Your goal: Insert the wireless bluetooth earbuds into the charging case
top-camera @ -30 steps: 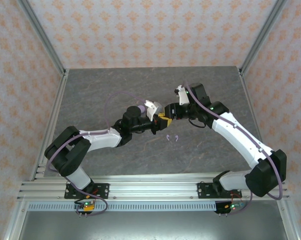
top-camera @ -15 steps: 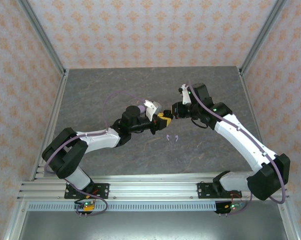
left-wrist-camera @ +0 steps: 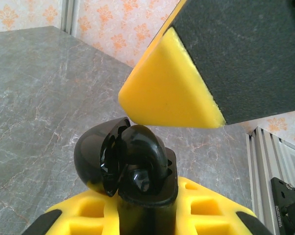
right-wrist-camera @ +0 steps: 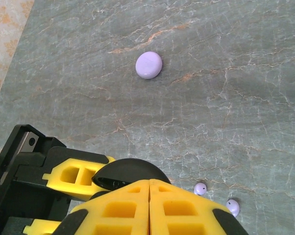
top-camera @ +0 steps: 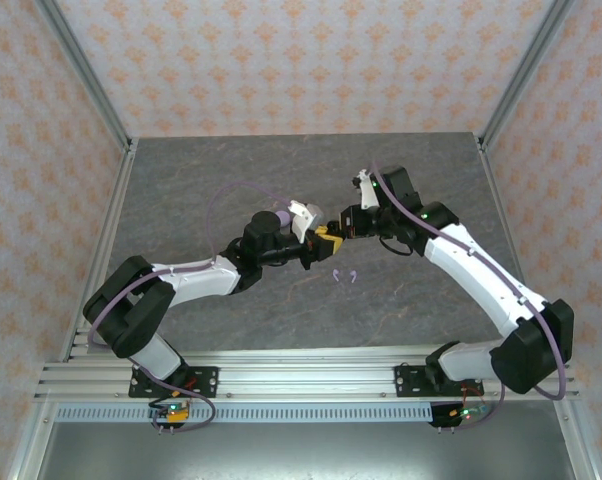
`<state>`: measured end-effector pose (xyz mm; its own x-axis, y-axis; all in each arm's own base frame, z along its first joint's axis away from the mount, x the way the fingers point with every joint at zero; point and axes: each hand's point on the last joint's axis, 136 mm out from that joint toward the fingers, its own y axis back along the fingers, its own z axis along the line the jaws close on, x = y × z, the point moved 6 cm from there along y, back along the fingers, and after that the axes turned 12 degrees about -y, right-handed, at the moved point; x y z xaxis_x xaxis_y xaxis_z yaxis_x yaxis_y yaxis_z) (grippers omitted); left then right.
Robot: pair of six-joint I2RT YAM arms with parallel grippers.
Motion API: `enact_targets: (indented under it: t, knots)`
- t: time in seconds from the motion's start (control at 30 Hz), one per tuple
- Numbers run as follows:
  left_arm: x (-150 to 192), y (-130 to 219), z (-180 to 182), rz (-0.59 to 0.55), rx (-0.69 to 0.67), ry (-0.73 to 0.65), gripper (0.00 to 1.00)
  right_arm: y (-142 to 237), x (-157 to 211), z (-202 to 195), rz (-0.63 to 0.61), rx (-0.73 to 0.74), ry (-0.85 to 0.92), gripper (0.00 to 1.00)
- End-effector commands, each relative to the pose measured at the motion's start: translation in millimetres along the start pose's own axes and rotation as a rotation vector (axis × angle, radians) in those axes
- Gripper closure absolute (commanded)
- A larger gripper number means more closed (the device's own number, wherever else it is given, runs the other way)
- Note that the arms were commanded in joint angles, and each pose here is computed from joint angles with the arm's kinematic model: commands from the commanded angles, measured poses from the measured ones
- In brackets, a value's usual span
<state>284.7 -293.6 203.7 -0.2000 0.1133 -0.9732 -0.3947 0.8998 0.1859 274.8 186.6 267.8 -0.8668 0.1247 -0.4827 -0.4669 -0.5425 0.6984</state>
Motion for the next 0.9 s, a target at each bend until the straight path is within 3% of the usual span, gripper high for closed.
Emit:
enact_targets:
  t: [0.0, 0.37, 0.73, 0.87]
  knots:
    - [-16, 1, -11, -0.035, 0.041, -0.052, 0.81, 3, -3, 7, 0.018, -0.020, 0.019, 0.90]
    - [-19, 0, -13, -0.027, 0.048, -0.062, 0.81, 0, 0, 6, 0.054, -0.011, 0.026, 0.83]
    - [-8, 2, -11, 0.032, 0.012, -0.088, 0.81, 26, -15, -2, -0.141, 0.086, -0.019, 0.77]
    - [-6, 4, -17, 0.045, 0.031, -0.137, 0.81, 21, -16, 0, -0.100, 0.088, -0.031, 0.79]
